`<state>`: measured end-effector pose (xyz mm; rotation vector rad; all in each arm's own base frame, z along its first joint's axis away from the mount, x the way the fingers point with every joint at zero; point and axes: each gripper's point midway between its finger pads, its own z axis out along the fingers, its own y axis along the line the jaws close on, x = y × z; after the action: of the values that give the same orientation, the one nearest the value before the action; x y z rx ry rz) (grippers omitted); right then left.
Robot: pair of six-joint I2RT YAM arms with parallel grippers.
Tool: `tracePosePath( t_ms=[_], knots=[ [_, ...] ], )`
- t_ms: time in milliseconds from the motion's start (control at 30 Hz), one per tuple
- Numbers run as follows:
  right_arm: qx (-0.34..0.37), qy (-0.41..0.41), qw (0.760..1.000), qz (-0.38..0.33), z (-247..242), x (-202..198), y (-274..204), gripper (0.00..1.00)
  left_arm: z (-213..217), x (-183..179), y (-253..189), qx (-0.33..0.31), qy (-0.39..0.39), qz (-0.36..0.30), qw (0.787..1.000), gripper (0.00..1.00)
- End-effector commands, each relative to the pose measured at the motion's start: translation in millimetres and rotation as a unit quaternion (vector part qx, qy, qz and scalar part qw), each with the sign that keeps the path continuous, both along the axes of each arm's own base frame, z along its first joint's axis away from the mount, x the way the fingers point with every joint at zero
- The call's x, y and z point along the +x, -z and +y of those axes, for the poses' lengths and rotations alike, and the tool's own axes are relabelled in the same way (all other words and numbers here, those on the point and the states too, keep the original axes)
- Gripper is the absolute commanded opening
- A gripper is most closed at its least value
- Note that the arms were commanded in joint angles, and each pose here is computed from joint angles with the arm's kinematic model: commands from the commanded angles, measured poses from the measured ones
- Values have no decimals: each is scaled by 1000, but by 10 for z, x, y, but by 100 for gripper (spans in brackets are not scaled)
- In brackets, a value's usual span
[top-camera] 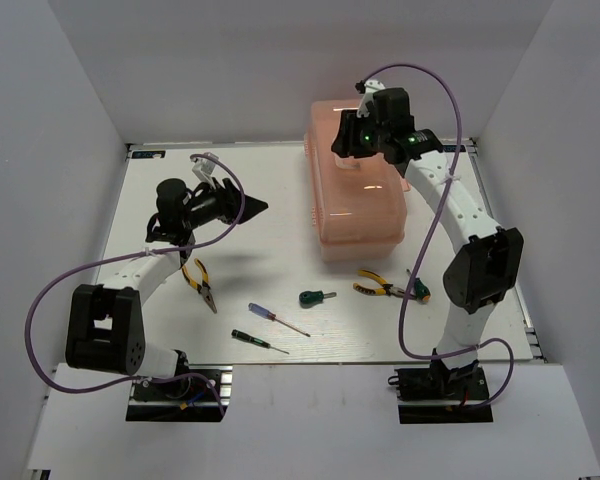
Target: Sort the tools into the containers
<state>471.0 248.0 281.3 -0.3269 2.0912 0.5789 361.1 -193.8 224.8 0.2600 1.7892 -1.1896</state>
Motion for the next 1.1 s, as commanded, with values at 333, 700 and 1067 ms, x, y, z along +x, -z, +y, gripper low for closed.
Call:
tracePosePath(
  t_ms=[333, 700, 1067],
  knots=[
    [-34, 57, 997, -40, -50, 257, -75, 53, -60, -48, -40, -13, 23, -6, 1000, 76],
    [-27, 67, 997, -10, -17, 286, 133, 53, -89, -75, -12, -23, 36, 1, 999, 76],
    [17, 96, 994, 50, 67, 287, 351, 53, -90, -71, -27, -24, 36, -4, 999, 76]
  ],
)
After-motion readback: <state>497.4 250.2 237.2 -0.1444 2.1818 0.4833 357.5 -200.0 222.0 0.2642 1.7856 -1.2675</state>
